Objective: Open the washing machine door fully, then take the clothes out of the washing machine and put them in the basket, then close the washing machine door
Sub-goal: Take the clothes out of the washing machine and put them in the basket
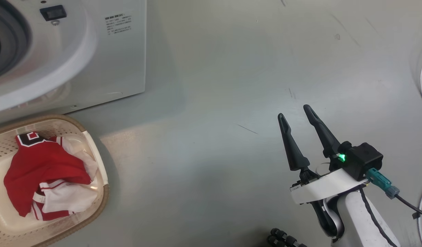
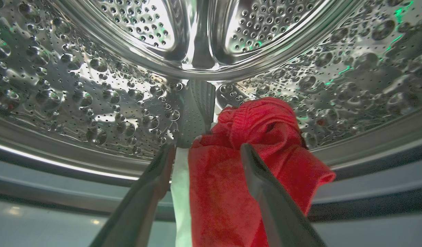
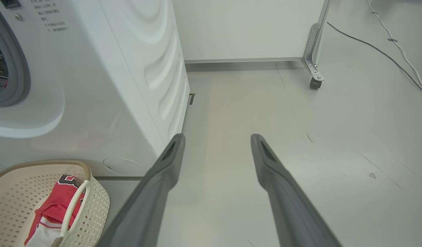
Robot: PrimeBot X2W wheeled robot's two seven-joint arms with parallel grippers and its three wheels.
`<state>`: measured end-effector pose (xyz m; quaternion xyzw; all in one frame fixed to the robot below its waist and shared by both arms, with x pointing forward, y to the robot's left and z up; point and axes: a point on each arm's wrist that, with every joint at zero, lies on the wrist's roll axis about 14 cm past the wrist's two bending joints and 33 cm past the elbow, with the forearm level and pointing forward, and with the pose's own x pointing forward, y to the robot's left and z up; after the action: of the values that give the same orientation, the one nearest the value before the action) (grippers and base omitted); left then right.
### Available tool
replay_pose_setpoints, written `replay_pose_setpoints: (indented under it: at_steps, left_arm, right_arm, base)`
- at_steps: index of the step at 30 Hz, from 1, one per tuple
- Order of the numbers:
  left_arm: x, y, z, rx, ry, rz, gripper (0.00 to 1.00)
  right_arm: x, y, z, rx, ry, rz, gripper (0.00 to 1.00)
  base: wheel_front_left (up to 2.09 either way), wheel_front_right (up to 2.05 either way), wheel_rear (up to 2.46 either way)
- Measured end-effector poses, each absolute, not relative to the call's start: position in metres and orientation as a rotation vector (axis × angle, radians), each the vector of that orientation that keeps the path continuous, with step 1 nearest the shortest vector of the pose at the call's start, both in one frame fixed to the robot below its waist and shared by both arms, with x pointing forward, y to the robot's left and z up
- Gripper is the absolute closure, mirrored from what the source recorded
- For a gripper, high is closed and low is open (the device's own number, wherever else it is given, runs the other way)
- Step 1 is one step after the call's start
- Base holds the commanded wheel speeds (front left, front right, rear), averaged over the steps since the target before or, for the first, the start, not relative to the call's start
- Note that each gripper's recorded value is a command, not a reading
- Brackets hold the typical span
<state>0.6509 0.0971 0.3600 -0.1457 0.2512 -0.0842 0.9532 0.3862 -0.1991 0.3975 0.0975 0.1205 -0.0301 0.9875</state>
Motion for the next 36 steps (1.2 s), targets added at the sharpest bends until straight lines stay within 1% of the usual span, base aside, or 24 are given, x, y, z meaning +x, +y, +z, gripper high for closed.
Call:
replay_pose_setpoints:
  at_steps: [12,25,26,27,28,36]
  left_arm:
    - [0.661,0.066,0.326,-0.309,0.616,-0.224,0.00]
    - [0.666,0.063,0.314,-0.309,0.669,-0.227,0.00]
    - [0.666,0.063,0.314,-0.308,0.673,-0.227,0.38]
    - [0.666,0.063,0.314,-0.308,0.673,-0.227,0.68]
    - [0.666,0.062,0.313,-0.307,0.677,-0.230,1.00]
    - [0.665,0.061,0.311,-0.302,0.687,-0.236,1.00]
  right_arm:
    - [0.391,-0.207,0.392,0.185,0.255,-0.086,0.00]
    - [0.395,-0.211,0.393,0.172,0.250,-0.098,0.00]
    - [0.395,-0.211,0.393,0.172,0.250,-0.098,0.00]
    - [0.395,-0.211,0.393,0.172,0.250,-0.098,0.00]
    - [0.395,-0.211,0.393,0.172,0.249,-0.099,0.00]
    - [0.398,-0.210,0.395,0.171,0.243,-0.097,0.00]
  base:
    - [0.00,0.00,0.00]
    - [0.00,0.00,0.00]
    - [0.00,0.00,0.00]
    - [0.00,0.00,0.00]
    - [0.00,0.00,0.00]
    - [0.00,0.00,0.00]
